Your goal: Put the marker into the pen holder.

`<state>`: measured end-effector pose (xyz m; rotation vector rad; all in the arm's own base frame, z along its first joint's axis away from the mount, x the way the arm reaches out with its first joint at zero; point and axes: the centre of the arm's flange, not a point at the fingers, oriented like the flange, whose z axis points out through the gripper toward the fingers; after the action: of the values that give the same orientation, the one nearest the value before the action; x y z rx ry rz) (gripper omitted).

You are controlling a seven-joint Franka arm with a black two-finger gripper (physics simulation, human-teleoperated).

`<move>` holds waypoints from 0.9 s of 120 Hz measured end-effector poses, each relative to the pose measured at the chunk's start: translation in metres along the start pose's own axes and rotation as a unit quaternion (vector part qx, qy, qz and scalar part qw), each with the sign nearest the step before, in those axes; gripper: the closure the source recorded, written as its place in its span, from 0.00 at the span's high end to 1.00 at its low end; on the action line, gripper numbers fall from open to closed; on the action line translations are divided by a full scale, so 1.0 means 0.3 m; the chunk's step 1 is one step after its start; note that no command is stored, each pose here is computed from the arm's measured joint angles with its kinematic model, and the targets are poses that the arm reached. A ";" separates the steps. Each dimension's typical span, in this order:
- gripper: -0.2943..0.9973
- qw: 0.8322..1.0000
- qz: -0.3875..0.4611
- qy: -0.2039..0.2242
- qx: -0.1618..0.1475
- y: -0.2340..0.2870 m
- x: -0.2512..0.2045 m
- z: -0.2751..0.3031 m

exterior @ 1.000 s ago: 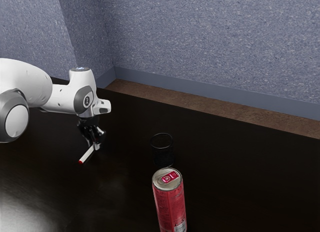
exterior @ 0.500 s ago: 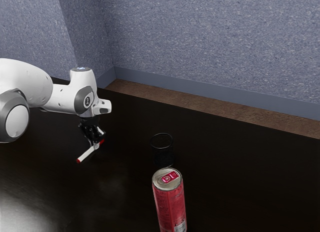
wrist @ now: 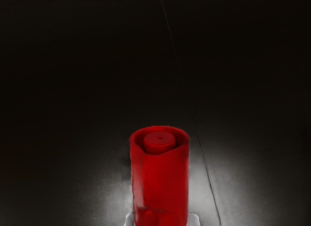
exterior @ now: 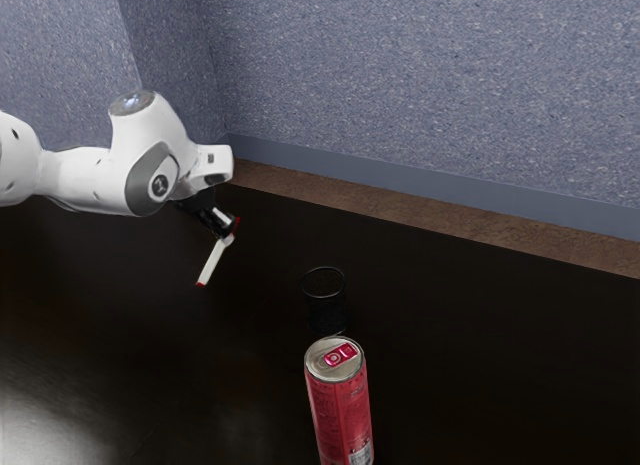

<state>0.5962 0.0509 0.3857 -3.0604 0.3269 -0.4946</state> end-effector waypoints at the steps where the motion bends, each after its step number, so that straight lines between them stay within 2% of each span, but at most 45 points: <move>1: 0.18 1.000 0.002 0.006 0.000 0.011 -0.002 -0.010; 17: 0.18 0.995 0.035 0.092 0.006 0.179 0.003 -0.135; 41: 0.18 0.985 0.073 0.159 0.000 0.342 0.106 -0.148; 58: 0.18 0.982 0.075 0.176 -0.001 0.362 0.117 -0.123; 108: 0.19 0.974 0.104 0.199 -0.028 0.545 0.132 -0.056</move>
<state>0.5948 -0.1170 0.4046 -2.9094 0.6729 -1.0986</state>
